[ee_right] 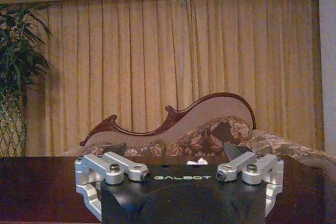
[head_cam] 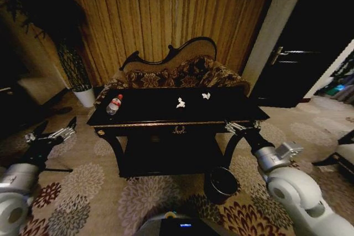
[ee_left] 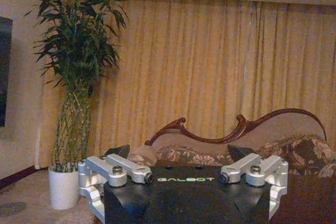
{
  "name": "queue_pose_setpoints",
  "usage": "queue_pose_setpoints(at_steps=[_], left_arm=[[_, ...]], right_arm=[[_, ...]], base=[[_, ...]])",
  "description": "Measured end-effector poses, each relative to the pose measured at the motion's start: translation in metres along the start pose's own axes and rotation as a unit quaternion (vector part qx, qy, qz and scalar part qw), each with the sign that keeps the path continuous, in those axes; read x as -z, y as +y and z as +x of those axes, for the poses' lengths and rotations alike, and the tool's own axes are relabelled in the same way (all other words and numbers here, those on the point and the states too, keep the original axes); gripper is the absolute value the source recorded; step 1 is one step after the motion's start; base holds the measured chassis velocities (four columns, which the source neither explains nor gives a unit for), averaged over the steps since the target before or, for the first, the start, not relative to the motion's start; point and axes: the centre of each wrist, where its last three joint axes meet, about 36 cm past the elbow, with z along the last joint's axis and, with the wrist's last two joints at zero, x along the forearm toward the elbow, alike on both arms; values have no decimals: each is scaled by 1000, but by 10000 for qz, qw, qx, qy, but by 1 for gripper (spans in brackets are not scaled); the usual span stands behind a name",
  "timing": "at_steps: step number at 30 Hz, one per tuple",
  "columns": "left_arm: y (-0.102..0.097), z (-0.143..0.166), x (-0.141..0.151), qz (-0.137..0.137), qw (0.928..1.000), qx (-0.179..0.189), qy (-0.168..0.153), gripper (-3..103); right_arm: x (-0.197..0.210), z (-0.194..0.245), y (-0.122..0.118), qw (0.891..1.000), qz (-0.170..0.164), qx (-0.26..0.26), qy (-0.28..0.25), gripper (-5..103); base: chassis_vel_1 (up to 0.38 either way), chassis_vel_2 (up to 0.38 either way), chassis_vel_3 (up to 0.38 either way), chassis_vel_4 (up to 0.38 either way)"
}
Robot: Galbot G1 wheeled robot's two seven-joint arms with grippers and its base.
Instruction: Move to the front of the table and place the trash on the table into the trash bin.
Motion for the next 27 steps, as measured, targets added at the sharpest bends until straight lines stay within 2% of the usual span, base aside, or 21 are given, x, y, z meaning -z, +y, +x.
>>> queue_pose_setpoints(at_steps=[14,27], left_arm=[[-3,2,3,-10,10000,-43,-89,100],[-15,7,10,-42,9997,-164,-161,100]], right_arm=[[1,2,3,10000,3,40,15,100],[0,-10,4,9971,-68,-415,639,100]], base=[[-146,154,153,-155],[-87,84,72,-86]])
